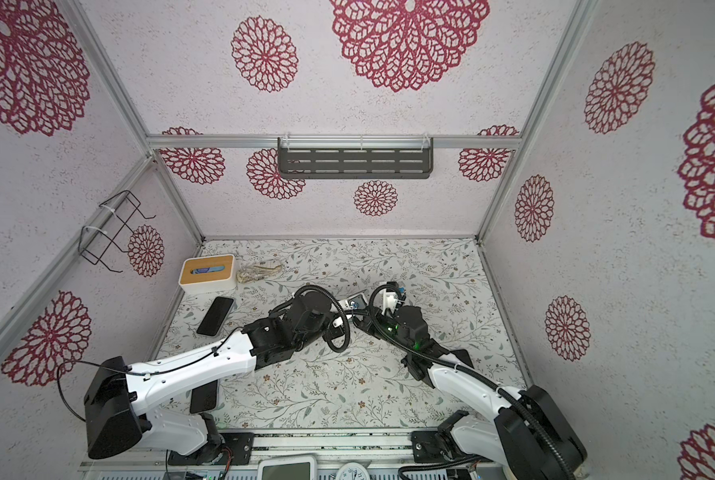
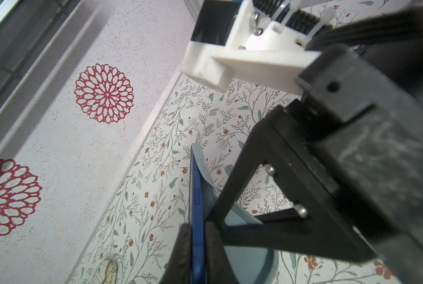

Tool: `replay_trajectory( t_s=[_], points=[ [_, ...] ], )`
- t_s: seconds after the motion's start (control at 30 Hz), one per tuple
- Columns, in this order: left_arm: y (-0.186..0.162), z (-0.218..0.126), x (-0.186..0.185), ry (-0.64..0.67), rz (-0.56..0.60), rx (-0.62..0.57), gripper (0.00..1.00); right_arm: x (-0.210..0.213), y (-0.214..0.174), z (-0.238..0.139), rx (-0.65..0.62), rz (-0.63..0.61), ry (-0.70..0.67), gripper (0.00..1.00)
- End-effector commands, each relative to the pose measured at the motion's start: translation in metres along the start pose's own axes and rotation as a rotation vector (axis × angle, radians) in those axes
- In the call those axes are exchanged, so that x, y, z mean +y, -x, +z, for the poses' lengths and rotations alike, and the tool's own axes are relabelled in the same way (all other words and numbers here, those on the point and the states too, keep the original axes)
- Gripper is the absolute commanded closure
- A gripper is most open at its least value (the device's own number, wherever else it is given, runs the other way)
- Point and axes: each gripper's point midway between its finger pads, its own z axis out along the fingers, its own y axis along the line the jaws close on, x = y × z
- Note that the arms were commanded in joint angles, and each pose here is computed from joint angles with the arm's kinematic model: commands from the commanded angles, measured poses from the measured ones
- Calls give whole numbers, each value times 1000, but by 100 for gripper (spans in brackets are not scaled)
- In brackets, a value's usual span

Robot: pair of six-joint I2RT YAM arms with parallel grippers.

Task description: Take the phone out of the phone case

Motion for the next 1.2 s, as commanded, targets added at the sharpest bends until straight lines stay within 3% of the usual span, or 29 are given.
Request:
replay_trajectory(
  t_s=[0.0,0.23,0.5,0.67,0.77,0.93,1.17],
  points=[
    [-1,-5,-10,-43,-76,-34,100,41,15,-8,-65,-46,142,100],
    [-28,-26,10,77,-114,14,100,23,11,-1,-52,-7,83,100],
    [-63,-91,59,265,-166,58,100,-47,-6,11,-28,66,-131,100],
    [-85,-125,77,341,-156,106,100,-69,-16,20,6,85,-174,100],
    [-119,-123,74,349,-84,204,100,-73,-18,24,16,89,-169,100],
    [-172,-114,72,277,-79,336,100,-73,-25,33,50,116,-126,100],
    [-194,-89,69,233,58,367,100,-71,-28,41,78,114,-107,100]
  ],
)
